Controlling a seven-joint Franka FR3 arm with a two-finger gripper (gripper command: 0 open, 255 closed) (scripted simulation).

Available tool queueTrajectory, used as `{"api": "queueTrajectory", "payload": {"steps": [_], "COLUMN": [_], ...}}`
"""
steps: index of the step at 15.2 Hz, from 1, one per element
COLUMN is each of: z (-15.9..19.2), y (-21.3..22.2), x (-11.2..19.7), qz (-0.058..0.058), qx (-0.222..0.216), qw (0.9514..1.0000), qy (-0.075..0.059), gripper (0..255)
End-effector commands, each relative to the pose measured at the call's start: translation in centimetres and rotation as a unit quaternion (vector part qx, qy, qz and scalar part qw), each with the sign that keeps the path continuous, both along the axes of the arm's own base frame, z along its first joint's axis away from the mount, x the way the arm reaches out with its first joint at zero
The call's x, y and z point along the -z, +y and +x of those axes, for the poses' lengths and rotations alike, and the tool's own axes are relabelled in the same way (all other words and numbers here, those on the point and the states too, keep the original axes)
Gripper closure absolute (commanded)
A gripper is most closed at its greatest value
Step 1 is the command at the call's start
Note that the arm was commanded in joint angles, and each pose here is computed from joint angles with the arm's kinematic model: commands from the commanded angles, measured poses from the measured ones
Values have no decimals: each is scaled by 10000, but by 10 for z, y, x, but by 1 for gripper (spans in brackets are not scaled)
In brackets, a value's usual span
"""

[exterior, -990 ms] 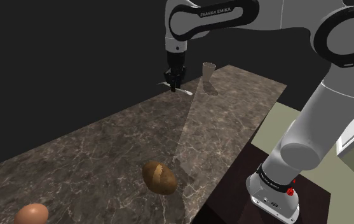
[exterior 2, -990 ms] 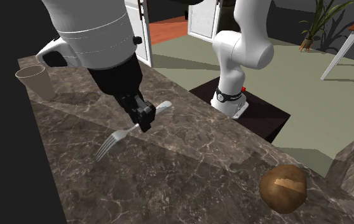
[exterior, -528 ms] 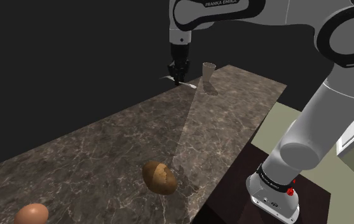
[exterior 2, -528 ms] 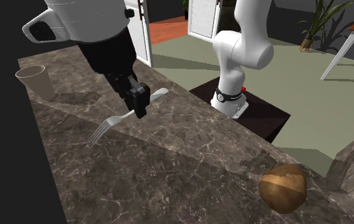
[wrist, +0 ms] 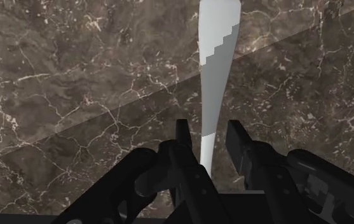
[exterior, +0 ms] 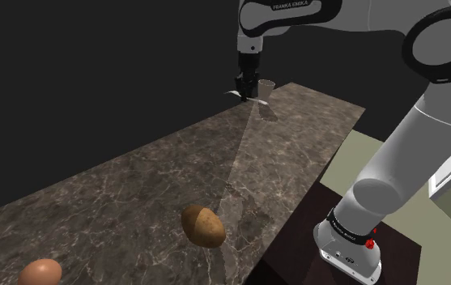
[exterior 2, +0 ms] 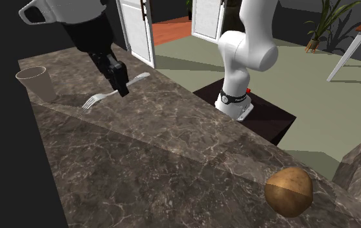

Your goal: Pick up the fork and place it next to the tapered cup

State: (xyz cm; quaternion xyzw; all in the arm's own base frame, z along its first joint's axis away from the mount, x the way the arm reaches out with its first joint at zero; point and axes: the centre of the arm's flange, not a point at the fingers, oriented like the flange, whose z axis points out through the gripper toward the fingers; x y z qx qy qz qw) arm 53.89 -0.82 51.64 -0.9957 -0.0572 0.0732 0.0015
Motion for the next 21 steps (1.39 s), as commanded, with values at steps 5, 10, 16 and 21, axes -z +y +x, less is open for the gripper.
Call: {"api": "queueTrajectory", "payload": {"steps": [5,10,16,21], "z": [-3,-4,-6,-7], "y": [-79,-145,-224,-290], "x": [1,1,1,0], "qz": [1,1,1,1], "qx": [-8,-8,-8,-8], "qw": [10000,10000,10000,10000], "qy": [-1,-1,-1,-1], "gripper": [255,255,255,255]}}
